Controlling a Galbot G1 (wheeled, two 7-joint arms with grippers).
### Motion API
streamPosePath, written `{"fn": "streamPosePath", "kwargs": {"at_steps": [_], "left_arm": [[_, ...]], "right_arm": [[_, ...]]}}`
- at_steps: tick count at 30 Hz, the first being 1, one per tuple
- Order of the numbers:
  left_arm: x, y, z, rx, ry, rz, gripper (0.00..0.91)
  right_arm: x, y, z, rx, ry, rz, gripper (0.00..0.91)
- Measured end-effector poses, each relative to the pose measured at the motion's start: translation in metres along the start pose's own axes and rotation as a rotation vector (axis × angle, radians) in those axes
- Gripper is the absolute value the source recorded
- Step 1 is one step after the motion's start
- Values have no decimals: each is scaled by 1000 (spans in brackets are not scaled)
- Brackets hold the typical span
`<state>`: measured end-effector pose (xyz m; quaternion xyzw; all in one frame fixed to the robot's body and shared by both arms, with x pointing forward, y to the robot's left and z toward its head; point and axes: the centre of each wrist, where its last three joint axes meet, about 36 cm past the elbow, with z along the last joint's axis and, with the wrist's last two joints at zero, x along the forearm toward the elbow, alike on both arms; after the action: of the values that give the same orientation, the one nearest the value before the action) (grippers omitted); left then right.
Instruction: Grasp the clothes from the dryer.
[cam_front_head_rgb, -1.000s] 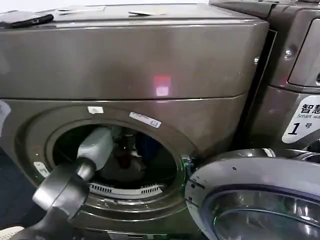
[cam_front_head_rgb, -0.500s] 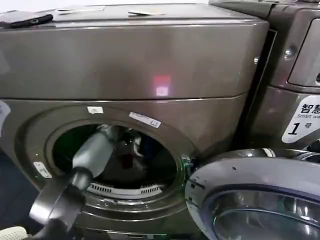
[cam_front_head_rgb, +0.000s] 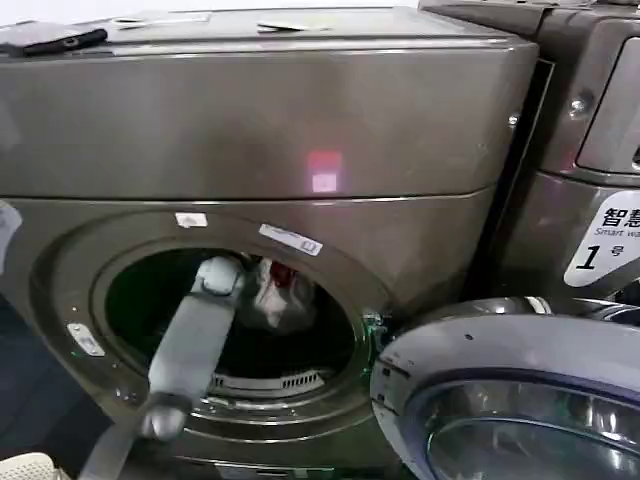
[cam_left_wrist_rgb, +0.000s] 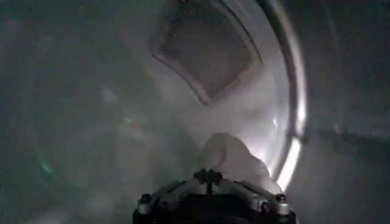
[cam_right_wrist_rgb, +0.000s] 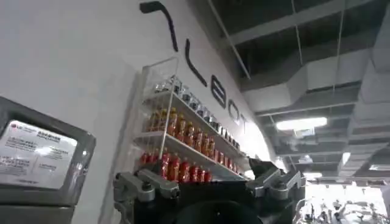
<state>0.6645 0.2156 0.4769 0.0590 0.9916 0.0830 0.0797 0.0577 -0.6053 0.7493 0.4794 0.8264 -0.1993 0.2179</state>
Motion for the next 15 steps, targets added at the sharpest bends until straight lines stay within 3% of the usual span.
{"fn": "streamPosePath", "kwargs": {"at_steps": [15], "left_arm": [[46, -30, 6, 96, -104, -124, 0]], "right_arm": [[1, -7, 3, 5, -40, 24, 907]]}}
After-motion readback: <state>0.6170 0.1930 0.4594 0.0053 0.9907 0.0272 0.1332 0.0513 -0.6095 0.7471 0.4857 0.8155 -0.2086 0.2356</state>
